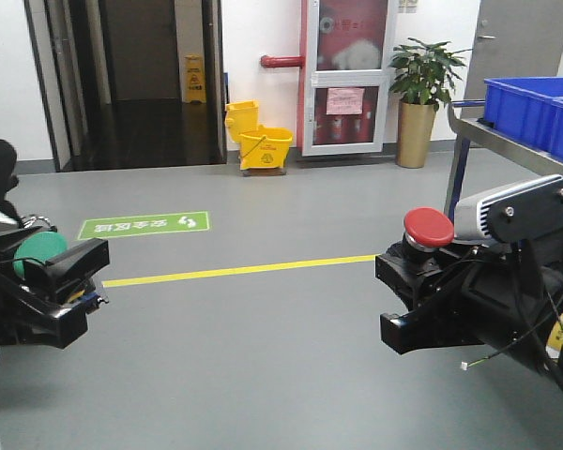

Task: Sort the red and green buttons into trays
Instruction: 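Drive the base with both buttons held to the green and red trays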

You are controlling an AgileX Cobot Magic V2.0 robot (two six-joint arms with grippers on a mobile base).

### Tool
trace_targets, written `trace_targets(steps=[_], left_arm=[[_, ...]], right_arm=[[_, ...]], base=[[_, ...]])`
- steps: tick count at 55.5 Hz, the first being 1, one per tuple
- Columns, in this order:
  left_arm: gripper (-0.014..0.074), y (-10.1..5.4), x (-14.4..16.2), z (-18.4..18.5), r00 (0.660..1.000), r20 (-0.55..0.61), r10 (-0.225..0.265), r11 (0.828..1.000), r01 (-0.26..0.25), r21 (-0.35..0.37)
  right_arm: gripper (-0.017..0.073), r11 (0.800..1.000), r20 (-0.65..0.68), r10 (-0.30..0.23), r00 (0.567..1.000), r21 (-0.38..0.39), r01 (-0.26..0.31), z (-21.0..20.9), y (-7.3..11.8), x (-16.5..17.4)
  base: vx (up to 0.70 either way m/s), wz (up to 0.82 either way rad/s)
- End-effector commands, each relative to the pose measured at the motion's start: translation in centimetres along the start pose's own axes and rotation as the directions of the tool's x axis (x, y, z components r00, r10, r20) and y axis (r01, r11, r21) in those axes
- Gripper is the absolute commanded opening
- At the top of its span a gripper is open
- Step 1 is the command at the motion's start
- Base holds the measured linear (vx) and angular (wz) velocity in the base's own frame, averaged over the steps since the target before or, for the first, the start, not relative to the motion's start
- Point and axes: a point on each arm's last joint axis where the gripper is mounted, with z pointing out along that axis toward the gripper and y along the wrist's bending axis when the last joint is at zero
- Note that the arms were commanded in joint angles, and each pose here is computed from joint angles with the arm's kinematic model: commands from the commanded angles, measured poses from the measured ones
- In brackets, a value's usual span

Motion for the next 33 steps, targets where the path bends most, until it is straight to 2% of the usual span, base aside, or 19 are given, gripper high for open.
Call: trace_targets(steps=[1, 33], left_arm=[[-0.0003, -0.11, -2.42, -0.70, 0.989, 0.145, -0.008, 1.000, 0.007, 0.004], [-0.0003, -0.11, -2.42, -0.70, 0.989, 0.145, -0.008, 1.000, 0.007, 0.004]], right_arm=[[-0.0010, 1.000, 0.129, -0.002, 0.992, -0.029, 0.006, -0.94, 0.13, -2.48], [-0.0010, 1.000, 0.125, -0.002, 0.992, -0.027, 0.006, -0.93, 0.11, -2.44]], base=[[0.47, -0.14], [0.47, -0.17]])
